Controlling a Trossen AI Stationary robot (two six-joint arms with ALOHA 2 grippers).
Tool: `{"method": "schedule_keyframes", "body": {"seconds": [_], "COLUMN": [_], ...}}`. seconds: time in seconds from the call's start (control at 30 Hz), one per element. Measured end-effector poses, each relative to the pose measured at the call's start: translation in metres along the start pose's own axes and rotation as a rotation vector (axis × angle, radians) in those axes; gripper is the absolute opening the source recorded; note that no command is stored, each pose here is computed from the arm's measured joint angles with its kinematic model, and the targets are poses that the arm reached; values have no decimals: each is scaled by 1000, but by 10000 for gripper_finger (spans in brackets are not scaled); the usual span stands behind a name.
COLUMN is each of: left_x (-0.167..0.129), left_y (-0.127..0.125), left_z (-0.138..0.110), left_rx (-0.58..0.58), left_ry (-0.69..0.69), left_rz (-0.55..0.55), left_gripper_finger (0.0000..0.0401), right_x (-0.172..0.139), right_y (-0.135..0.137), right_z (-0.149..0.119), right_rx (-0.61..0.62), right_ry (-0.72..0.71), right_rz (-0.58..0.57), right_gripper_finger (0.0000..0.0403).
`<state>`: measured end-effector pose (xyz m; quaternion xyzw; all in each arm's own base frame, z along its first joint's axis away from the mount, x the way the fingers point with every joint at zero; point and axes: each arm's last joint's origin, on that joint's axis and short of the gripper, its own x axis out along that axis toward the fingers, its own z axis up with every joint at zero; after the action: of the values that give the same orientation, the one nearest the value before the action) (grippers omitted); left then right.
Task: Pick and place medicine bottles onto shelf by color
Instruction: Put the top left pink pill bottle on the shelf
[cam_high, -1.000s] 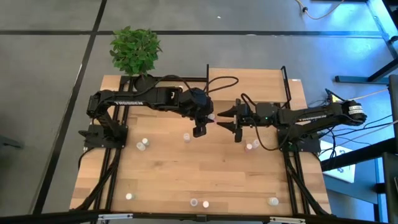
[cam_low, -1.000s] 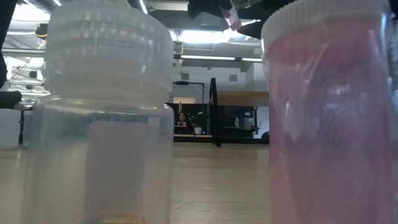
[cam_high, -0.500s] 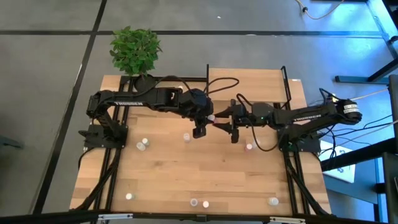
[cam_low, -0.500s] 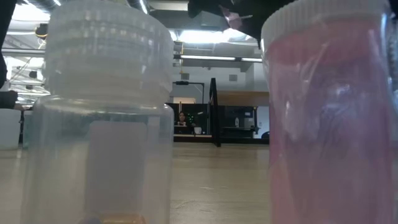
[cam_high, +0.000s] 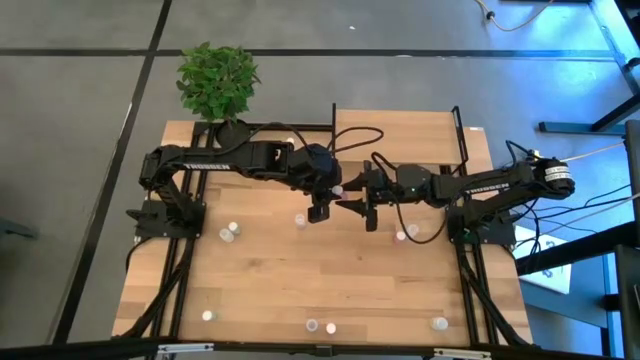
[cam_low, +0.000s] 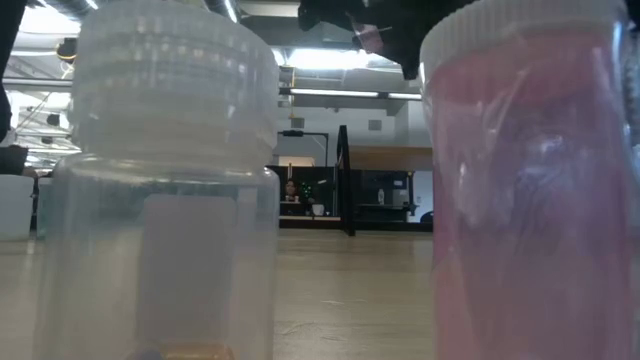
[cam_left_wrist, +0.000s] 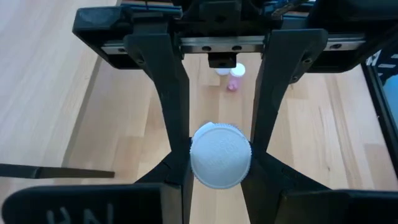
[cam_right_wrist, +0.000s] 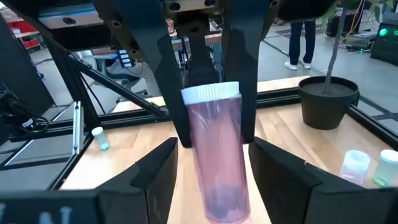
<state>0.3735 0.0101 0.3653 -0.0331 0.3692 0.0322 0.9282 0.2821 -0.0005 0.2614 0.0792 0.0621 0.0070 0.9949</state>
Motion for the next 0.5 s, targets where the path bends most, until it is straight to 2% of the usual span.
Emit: {"method": "schedule_keyframes", "body": {"seconds": [0.33,0.5], "left_x": [0,0], "left_y": [0,0], "left_z": [0,0], "left_rx": [0,0], "left_ry": [1,3], "left_rz": [0,0], "left_gripper_finger": [91,91], "right_x": [0,0], "right_y": [-1,-1], "right_z": [-3,-3], "right_rx": [23,23], "right_ry": [29,29], "right_rz": [-13,-13], "right_gripper_finger": [200,178]}}
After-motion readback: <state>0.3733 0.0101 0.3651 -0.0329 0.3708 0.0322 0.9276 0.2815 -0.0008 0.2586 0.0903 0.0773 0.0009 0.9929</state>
